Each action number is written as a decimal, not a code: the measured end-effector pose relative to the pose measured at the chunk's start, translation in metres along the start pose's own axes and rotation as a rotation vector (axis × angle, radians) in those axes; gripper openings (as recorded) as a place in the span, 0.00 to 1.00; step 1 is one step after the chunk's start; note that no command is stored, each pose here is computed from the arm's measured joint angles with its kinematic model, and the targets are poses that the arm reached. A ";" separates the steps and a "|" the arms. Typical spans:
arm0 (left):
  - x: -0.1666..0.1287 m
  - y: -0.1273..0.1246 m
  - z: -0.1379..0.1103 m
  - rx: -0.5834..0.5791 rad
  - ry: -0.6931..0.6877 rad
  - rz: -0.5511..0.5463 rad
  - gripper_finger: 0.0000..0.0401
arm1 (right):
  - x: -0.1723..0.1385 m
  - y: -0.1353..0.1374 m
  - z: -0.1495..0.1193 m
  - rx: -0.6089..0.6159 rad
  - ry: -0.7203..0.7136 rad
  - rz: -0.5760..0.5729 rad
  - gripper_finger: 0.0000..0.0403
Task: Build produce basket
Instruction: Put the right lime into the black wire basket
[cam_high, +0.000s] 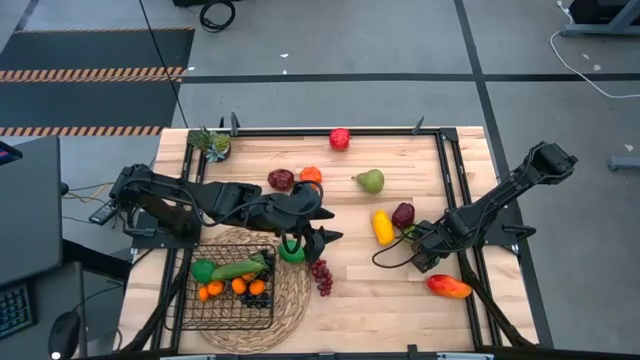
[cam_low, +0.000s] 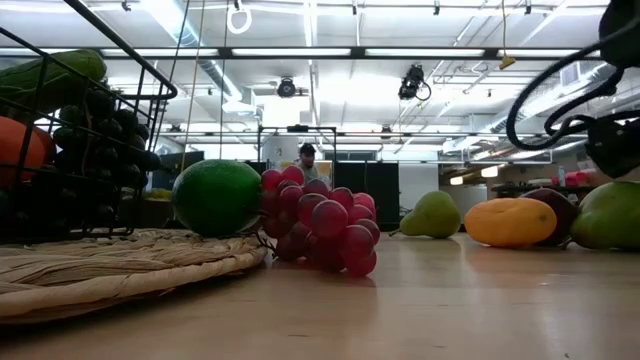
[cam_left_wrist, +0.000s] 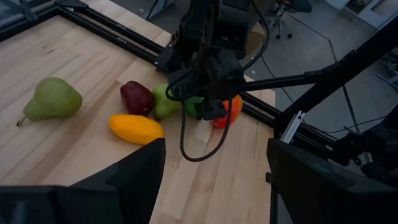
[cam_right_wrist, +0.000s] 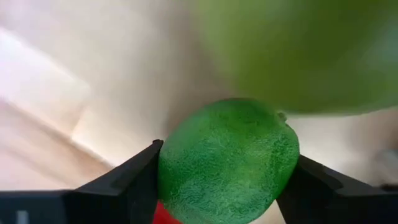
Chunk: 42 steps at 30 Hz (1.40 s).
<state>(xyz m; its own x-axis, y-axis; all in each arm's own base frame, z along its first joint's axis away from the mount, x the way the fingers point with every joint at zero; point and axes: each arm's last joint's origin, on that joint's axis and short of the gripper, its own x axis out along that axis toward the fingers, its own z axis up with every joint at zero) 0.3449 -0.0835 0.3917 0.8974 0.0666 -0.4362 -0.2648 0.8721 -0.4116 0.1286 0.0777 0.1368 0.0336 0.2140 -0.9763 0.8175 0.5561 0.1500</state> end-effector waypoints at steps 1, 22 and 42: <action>0.000 0.000 0.000 0.000 0.000 0.000 0.71 | 0.000 0.002 0.000 -0.004 0.009 0.019 0.64; 0.000 -0.001 0.001 0.175 -0.011 -0.007 0.71 | -0.095 0.102 0.025 0.089 -0.560 0.947 0.61; -0.001 -0.004 0.004 0.396 -0.088 0.054 0.71 | -0.153 0.109 0.051 0.176 -0.732 1.495 0.61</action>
<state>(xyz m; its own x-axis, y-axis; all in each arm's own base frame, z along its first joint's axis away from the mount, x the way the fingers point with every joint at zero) 0.3465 -0.0846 0.3971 0.9173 0.1439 -0.3714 -0.1716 0.9842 -0.0425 0.2417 0.0644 0.2943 0.9914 0.0134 0.1301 -0.1307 0.1210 0.9840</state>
